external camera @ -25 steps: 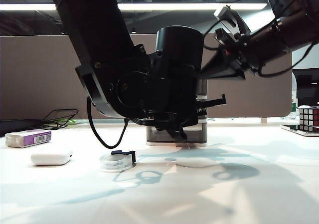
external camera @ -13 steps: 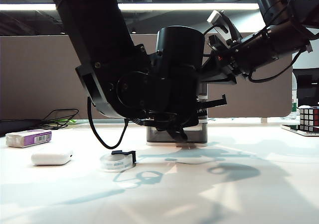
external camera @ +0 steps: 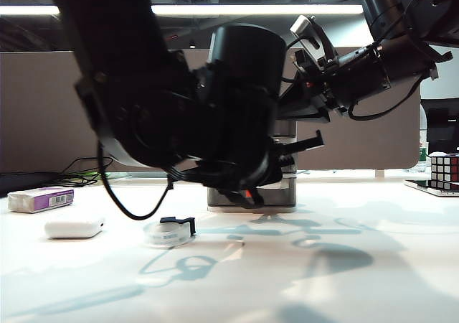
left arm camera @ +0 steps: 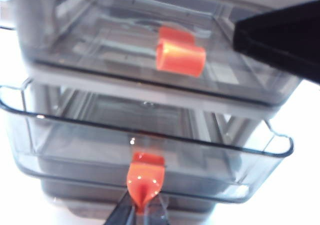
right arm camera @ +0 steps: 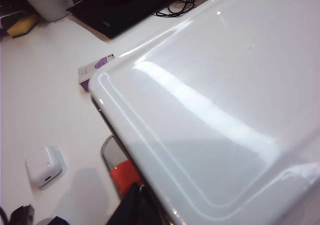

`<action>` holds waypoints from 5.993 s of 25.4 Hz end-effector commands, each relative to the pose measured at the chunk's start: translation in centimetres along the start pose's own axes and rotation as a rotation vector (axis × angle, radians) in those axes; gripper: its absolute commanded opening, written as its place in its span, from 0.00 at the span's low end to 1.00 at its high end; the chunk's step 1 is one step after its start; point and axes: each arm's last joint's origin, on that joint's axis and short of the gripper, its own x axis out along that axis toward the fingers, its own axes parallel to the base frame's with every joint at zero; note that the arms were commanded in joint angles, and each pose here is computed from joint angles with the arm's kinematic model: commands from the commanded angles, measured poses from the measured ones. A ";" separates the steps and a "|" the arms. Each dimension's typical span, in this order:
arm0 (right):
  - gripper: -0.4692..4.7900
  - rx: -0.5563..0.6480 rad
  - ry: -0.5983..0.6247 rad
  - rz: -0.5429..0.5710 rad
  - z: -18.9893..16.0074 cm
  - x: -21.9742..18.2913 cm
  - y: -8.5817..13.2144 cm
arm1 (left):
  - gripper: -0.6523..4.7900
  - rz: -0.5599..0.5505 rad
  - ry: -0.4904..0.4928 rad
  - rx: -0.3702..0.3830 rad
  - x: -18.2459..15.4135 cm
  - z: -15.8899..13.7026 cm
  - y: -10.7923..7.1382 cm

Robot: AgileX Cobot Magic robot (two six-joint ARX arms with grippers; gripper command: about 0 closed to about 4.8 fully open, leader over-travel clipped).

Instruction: Open the second layer of the drawer on the table, pick up the transparent tape on the table and put it in, and finally close the drawer.

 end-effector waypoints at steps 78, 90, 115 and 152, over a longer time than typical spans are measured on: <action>0.08 0.061 0.048 0.060 -0.1 -0.1 0.1 | 0.57 -0.434 0.631 0.240 -8.9 12.2 15.6; 0.08 0.075 0.066 0.063 -0.3 -0.1 0.2 | 1.00 -0.525 0.660 0.224 -5.0 7.1 13.5; 0.08 0.080 0.080 0.078 -0.5 -0.1 0.2 | 0.90 -0.371 0.594 0.375 -4.3 3.6 11.9; 0.08 0.084 0.085 0.077 -0.6 -0.1 0.2 | 0.33 -0.430 0.381 0.343 -6.7 10.0 11.3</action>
